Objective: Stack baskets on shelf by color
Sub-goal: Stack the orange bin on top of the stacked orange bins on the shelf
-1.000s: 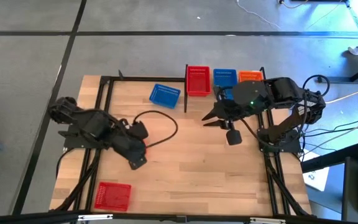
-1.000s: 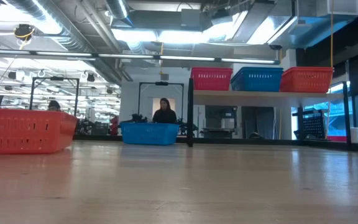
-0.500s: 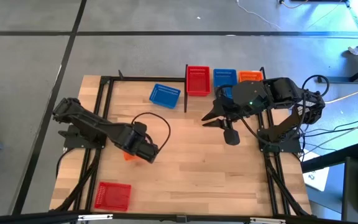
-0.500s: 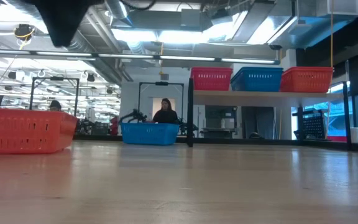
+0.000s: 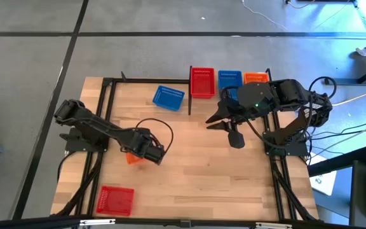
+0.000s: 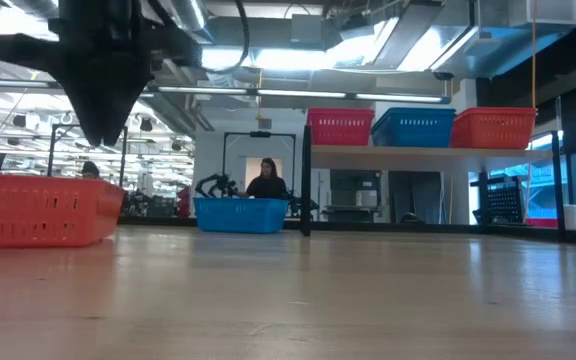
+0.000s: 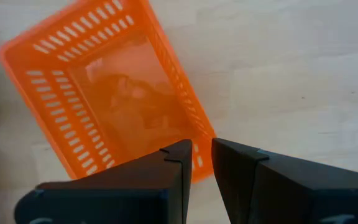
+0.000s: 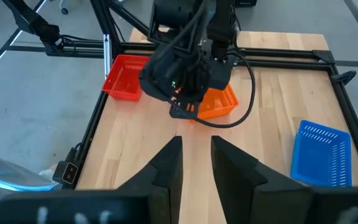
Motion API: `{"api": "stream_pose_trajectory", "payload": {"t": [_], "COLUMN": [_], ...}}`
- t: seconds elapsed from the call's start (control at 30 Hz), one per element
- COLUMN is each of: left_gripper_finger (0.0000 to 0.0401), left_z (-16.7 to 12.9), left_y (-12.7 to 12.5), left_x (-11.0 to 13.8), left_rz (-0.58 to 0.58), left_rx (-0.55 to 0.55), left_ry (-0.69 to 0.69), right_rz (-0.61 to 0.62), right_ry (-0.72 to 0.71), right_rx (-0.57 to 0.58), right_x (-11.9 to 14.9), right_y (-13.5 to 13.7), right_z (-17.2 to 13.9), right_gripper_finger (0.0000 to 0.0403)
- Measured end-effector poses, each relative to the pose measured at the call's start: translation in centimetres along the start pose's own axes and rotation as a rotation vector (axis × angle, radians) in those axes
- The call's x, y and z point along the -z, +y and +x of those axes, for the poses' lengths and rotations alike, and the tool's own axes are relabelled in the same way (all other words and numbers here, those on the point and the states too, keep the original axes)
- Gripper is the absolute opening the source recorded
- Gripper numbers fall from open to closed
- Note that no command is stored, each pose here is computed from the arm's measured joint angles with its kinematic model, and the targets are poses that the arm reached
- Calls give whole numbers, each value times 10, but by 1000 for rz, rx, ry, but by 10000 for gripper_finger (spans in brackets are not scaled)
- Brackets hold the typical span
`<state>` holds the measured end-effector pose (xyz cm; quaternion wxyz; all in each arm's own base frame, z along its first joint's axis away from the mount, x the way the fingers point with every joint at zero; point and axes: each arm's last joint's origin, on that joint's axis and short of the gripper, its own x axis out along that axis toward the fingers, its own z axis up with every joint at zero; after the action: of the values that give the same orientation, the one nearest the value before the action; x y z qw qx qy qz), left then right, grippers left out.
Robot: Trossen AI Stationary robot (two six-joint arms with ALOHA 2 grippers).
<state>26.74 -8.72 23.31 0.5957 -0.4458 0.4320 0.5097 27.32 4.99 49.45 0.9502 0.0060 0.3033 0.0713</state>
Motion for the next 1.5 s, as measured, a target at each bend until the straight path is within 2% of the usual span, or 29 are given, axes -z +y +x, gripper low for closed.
{"api": "stream_pose_trajectory", "payload": {"t": [0.37, 0.87, 1.5], "left_gripper_finger": [55, 55, 55], "left_z": [24, 28, 57], "left_y": [1, -2, -13], "left_x": [-4, -15, -18], "left_rz": [-36, -80, -100], "left_rx": [27, 30, -58], "left_ry": [13, 11, 40], "right_rz": [-2, -2, -3], "right_ry": [-1, 0, 4], "right_rx": [0, -1, -2], "right_x": [0, 0, 0], "right_y": [0, 0, 0], "right_z": [0, 0, 0], "right_gripper_finger": [81, 81, 81]}}
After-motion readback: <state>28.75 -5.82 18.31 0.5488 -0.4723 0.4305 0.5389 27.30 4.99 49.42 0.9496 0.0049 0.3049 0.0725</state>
